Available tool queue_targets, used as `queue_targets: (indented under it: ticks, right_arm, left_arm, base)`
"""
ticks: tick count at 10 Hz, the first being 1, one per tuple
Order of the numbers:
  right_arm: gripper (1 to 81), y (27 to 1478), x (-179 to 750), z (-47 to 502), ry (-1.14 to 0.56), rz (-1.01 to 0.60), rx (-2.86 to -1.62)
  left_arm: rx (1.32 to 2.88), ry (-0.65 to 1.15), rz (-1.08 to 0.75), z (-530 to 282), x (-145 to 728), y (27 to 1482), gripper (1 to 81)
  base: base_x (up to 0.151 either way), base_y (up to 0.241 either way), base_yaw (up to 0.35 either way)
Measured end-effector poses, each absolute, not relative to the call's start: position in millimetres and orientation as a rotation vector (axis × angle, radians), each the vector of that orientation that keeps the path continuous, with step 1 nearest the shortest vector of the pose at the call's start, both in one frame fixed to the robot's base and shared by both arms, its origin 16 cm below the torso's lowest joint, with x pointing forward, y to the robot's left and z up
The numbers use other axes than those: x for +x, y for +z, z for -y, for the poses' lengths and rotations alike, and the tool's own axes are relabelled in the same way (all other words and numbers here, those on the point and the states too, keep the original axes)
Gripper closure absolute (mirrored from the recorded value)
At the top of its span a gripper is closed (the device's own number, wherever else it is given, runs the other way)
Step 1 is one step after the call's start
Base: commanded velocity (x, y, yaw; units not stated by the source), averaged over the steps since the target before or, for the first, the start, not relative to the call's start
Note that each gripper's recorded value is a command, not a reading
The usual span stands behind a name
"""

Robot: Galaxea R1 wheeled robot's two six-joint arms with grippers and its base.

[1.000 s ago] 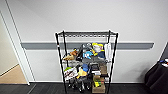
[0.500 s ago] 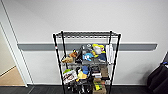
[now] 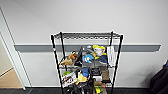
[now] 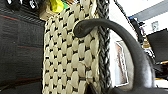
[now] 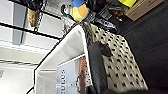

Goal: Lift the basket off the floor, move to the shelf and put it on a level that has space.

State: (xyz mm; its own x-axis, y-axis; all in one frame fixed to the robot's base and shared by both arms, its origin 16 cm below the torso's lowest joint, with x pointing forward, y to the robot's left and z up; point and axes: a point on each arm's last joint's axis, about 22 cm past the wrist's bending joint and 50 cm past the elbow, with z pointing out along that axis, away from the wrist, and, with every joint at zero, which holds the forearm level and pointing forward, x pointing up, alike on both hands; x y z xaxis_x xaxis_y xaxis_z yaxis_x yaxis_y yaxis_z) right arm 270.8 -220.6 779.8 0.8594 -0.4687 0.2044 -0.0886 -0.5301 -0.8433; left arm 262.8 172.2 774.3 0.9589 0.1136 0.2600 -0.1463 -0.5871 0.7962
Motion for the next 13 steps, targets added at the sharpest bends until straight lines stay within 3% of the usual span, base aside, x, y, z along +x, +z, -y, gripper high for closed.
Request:
queue_targets:
  ticks: [7,13]
  right_arm:
    - [81.1,780.2,270.8,218.6,-0.513,-0.403,-2.091]
    - [81.1,778.4,265.2,219.2,-0.508,-0.402,-2.096]
  left_arm:
    - [2.171,0.355,0.025,-172.4,263.0,774.0,81.1]
    - [2.172,0.341,0.027,-171.0,254.8,772.2,81.1]
  base:
    - [0.13,-0.036,0.0]
    - [0.054,0.0,0.0]
